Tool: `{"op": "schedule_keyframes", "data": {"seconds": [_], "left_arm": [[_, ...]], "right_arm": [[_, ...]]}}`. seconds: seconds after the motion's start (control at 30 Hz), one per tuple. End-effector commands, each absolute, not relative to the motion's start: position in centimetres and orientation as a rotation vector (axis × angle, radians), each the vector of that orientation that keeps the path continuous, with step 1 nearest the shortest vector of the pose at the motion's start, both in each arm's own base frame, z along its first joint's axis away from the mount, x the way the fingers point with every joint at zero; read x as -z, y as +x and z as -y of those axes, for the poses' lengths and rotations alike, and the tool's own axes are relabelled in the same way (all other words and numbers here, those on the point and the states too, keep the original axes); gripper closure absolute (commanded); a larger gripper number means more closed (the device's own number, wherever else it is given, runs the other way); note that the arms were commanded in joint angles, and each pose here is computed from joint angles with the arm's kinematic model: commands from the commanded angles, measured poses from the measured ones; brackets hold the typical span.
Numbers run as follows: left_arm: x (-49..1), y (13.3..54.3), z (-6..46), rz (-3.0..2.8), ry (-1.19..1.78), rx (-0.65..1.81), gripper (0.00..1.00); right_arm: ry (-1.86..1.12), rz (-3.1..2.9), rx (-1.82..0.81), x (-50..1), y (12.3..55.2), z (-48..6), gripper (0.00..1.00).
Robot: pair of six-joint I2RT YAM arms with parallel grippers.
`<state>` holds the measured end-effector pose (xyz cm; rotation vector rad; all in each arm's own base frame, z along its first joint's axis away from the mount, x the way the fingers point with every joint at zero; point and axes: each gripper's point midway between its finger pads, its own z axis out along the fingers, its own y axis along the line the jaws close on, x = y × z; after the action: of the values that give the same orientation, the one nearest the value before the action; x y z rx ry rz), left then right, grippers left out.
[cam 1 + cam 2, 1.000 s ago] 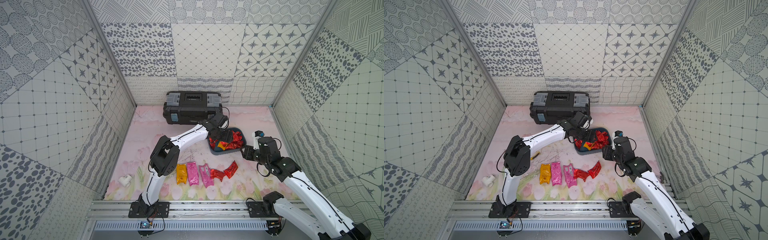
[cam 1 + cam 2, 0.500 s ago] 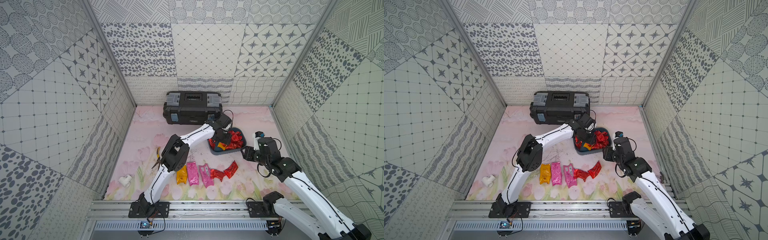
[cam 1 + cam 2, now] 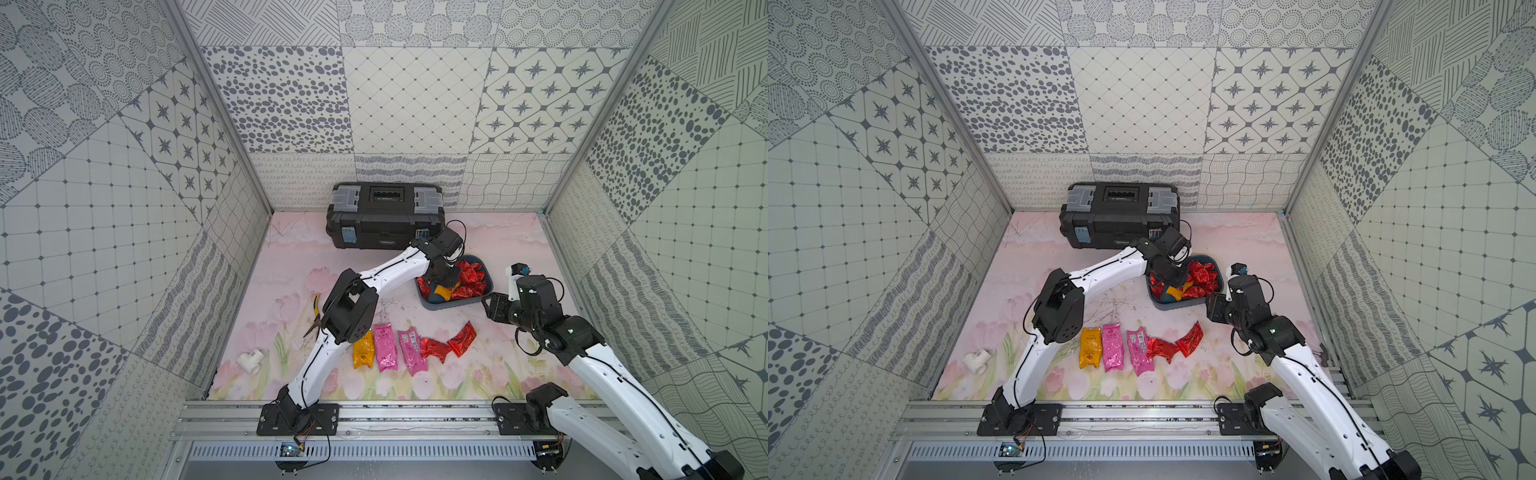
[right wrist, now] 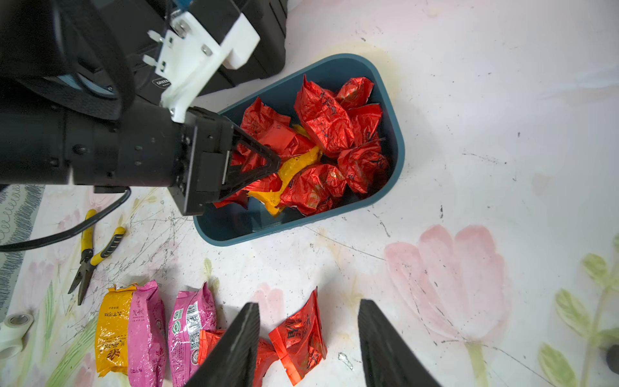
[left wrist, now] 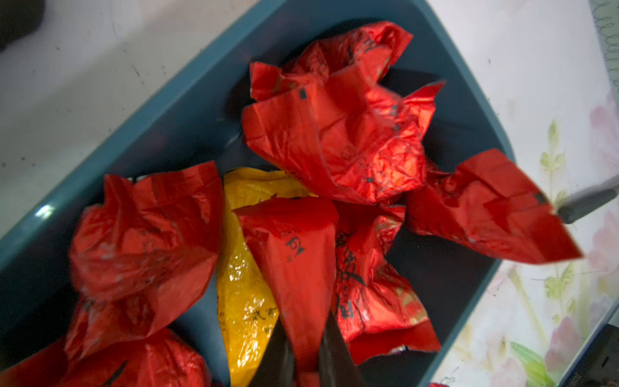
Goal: Take the tea bags out of the storage box
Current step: Pick up the tea bag from the storage box, then place the tea bag at the center of the board.
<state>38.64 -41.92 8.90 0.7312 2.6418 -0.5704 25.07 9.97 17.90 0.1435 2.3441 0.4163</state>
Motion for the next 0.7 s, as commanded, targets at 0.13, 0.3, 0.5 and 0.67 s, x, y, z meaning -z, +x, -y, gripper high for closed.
{"op": "schedule_keyframes", "data": {"seconds": [0.13,0.3,0.5,0.67], "left_arm": [[-13.5,35.9,39.9,-2.602,0.648,0.655,0.97],[-14.0,33.7,36.2,-2.642,0.395,0.702,0.97],[-12.2,32.1,29.4,-2.667,-0.061,0.717,0.98],[-9.7,31.3,26.5,-2.683,-0.273,0.76,0.98]], "right_arm": [[0.136,-2.276,-0.421,-20.3,25.6,-9.9,0.48],[0.135,-2.279,-0.429,-20.4,25.8,-10.0,0.48],[0.14,-2.291,-0.443,-20.1,25.7,-10.2,0.48],[0.138,-2.302,-0.453,-19.8,25.7,-10.4,0.48]]}}
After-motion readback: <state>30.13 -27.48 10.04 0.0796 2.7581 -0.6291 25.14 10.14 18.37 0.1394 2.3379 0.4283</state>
